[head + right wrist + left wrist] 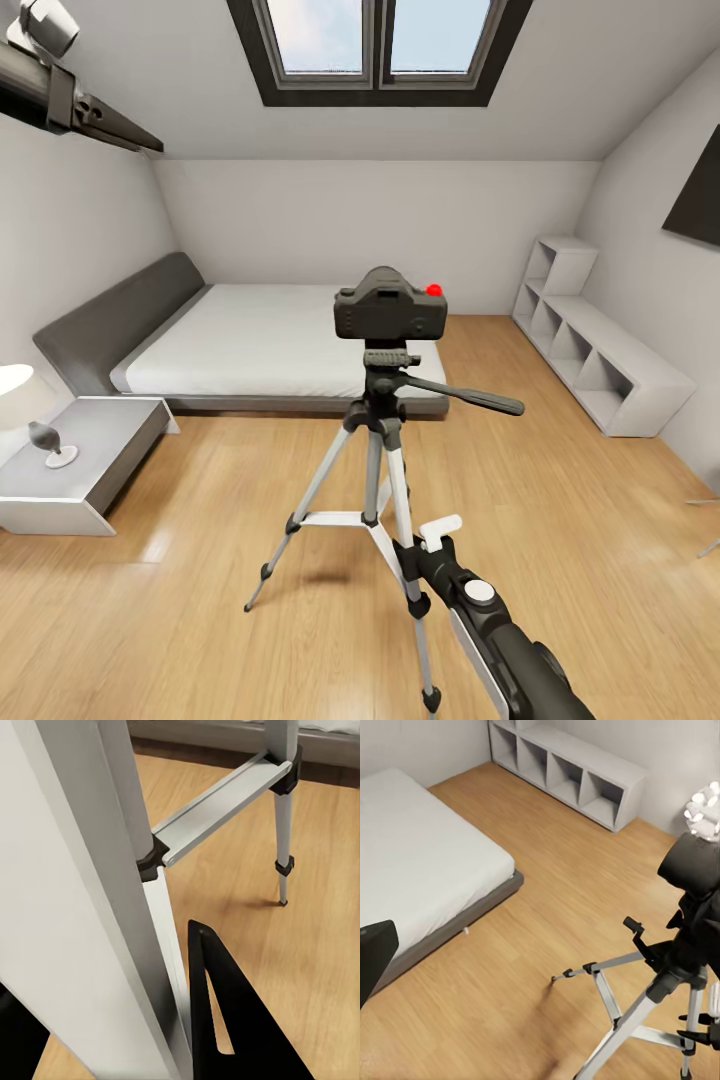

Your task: Attach the digital camera to the camera tripod in the bedroom.

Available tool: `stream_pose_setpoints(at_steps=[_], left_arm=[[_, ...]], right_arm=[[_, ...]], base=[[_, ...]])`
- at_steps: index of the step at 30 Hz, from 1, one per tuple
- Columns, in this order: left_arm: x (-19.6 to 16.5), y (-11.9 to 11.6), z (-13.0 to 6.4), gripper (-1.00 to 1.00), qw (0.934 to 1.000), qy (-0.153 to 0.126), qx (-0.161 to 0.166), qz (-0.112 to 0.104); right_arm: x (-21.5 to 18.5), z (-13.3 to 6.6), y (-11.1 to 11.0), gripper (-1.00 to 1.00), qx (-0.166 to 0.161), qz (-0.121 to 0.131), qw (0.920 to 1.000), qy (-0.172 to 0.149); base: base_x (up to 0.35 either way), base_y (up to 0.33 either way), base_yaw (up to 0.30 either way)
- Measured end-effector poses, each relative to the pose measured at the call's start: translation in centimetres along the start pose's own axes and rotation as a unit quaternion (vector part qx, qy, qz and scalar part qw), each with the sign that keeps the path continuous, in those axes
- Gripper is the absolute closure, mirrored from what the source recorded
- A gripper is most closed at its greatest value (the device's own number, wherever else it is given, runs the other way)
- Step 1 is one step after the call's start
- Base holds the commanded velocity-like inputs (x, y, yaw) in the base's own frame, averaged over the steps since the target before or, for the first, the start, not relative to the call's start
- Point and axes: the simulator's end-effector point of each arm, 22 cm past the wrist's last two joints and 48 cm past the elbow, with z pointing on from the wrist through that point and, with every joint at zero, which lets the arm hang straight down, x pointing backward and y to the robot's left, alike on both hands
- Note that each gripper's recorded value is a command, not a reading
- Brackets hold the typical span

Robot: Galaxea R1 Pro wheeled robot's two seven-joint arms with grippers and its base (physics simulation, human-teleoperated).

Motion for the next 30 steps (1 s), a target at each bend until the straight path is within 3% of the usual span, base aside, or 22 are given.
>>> stream_pose_setpoints(at_steps=[14,20,30], left_arm=[[-1.4,1.5,-4.9,-1.00,0.9986,-0.019,-0.035,-0.034],[1.3,3.6,-5.1,-1.00,0.9962,-0.005,-0.051,-0.071],[5.9,7.6,-5.5,-1.00,0.9903,0.012,-0.094,-0.102]], right_arm=[[-0.1,0.0,-0.1,1.00,0.000,0.001,1.0000,0.001],[-0.1,0.0,-0.1,1.00,0.000,0.001,1.0000,0.001],[-0.1,0.0,-0.1,1.00,-0.001,-0.001,1.0000,0.002]], base=[[0.000,0.000,0.000],[0.000,0.000,0.000],[0.000,0.000,0.000]])
